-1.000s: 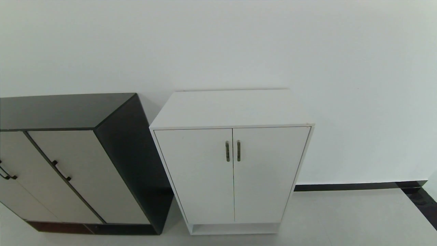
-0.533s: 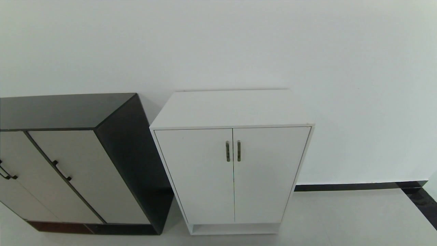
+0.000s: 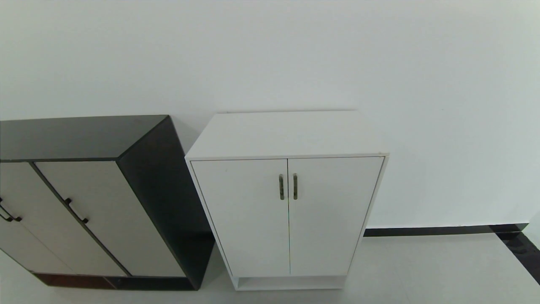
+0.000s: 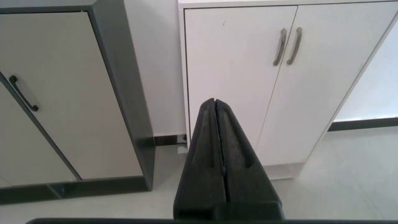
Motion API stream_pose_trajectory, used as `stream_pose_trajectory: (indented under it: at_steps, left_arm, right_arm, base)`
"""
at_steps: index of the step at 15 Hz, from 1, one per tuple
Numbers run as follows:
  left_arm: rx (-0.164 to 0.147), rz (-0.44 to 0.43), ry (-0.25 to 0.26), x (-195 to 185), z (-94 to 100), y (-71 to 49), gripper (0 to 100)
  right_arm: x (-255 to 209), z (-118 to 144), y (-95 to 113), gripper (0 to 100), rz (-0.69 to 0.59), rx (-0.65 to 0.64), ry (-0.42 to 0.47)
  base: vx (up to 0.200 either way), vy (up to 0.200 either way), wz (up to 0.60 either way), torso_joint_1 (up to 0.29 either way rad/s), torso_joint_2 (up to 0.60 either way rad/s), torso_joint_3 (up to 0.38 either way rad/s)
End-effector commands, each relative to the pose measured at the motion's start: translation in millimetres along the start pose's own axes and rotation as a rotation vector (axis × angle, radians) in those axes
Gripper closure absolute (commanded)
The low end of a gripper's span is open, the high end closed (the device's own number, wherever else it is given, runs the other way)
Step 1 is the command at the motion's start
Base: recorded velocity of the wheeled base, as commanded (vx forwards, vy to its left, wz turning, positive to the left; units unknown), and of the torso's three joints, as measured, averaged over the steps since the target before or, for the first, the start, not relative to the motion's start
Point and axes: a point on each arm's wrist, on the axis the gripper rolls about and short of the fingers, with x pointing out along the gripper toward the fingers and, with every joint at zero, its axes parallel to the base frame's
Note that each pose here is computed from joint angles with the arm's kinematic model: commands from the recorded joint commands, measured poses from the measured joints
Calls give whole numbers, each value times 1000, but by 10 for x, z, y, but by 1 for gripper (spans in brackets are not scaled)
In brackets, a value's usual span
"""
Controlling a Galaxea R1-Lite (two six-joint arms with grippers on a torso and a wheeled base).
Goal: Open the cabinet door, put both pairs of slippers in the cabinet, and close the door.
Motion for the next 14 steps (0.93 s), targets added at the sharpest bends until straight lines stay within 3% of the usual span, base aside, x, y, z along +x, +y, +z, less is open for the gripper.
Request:
stream_pose_trajectory:
  at_steps: [1, 14]
  left_arm:
    - [0, -1, 0, 0, 0, 0, 100]
    - [0, -1, 0, 0, 0, 0, 100]
  right_arm:
    - [-62, -22, 6, 100, -27, 1, -83]
    - [-62, -22, 5, 100, -31, 2, -83]
  base:
    - [0, 0, 0, 0, 0, 0]
    - [0, 0, 0, 0, 0, 0]
